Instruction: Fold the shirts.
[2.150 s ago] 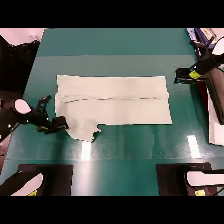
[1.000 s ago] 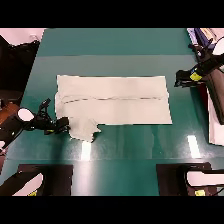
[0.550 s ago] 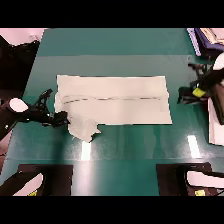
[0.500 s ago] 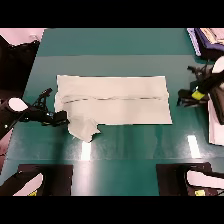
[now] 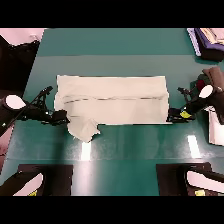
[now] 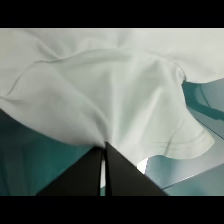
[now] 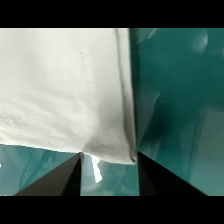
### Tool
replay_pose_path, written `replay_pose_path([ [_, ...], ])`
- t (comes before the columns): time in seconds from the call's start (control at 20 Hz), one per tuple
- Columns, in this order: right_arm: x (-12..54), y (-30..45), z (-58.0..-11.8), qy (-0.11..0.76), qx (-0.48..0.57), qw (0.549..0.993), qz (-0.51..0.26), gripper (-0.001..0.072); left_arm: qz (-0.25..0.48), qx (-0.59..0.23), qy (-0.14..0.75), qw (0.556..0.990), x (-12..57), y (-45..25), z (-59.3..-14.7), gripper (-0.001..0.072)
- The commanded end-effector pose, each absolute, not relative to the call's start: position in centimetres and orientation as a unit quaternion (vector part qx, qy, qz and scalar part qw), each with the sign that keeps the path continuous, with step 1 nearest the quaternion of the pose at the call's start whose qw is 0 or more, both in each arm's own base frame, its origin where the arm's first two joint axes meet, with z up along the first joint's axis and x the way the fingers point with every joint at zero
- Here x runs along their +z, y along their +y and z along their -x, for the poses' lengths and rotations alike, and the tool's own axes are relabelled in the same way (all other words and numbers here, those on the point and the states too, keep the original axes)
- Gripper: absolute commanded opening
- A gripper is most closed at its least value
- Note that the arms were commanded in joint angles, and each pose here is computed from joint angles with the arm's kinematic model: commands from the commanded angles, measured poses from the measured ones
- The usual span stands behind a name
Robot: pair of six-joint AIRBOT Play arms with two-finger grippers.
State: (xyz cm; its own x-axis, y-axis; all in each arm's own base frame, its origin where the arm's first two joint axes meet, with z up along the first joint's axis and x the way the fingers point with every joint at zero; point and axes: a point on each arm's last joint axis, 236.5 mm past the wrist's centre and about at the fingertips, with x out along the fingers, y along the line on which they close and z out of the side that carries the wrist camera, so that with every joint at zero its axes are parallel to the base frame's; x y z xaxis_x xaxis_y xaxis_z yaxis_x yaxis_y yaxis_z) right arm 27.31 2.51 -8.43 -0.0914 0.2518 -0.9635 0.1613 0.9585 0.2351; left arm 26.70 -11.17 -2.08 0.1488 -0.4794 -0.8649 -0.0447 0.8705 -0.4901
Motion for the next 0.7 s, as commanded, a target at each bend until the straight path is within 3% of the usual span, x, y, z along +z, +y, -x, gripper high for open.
replay_pose_path([
  [0.0,-9.2,3.5,-27.6,0.730,0.043,0.669,-0.133,0.0152,0.204,-0.152,0.639,0.725,-2.0,-11.2,-26.4,0.0026],
  [0.05,-9.1,3.6,-27.5,0.730,0.051,0.670,-0.127,0.0016,0.204,-0.152,0.641,0.724,-2.0,-11.2,-26.3,0.0025],
  [0.45,-1.9,-0.6,-23.8,0.705,0.024,0.695,-0.141,0.0017,0.179,-0.208,0.604,0.748,5.6,-12.3,-23.1,0.0024],
  [0.65,1.5,-2.1,-24.0,0.647,-0.002,0.747,-0.155,0.0017,0.191,-0.244,0.585,0.750,8.2,-13.8,-21.1,0.0024],
])
